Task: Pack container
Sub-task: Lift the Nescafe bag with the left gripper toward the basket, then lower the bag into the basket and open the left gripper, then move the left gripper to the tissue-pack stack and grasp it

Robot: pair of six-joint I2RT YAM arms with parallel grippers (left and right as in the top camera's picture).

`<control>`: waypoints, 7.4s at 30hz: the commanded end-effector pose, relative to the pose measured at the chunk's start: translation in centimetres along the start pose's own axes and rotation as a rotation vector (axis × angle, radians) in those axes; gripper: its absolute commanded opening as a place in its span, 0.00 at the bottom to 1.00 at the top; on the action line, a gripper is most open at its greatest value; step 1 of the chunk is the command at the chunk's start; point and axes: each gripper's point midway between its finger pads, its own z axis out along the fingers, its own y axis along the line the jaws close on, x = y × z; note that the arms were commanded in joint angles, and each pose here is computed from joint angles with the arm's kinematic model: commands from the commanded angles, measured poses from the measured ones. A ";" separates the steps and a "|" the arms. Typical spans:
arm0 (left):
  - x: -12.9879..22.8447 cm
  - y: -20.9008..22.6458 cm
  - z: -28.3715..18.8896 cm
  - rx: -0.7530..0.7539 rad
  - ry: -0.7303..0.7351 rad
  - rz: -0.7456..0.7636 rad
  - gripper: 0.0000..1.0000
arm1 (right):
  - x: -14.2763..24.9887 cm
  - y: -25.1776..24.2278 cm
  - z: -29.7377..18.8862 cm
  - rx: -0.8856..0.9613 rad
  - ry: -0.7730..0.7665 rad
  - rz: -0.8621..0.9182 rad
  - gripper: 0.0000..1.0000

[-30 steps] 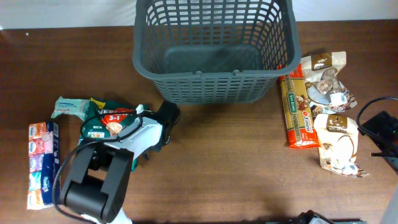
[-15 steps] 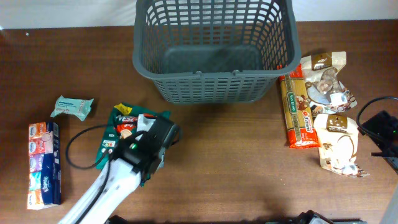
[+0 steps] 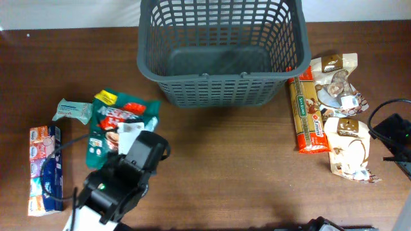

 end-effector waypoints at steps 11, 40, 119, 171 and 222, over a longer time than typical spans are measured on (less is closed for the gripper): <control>-16.8 4.1 -9.3 -0.133 -0.678 -0.276 0.02 | -0.2 0.0 -0.1 -0.009 -0.006 0.007 0.99; -32.2 -10.3 -12.8 0.182 -1.225 -0.228 0.02 | 0.5 -1.5 -0.2 0.070 0.014 0.000 0.99; -35.3 -10.9 -2.3 0.353 -0.467 0.090 0.79 | 2.2 -1.7 -0.3 0.074 0.085 -0.008 0.99; 4.4 22.9 15.3 0.039 0.727 -0.107 1.00 | 1.6 -2.5 -0.3 0.118 0.056 -0.014 0.99; -6.6 28.8 22.6 -0.069 0.445 -0.068 0.02 | 1.2 -2.2 -0.2 0.106 0.039 -0.011 0.99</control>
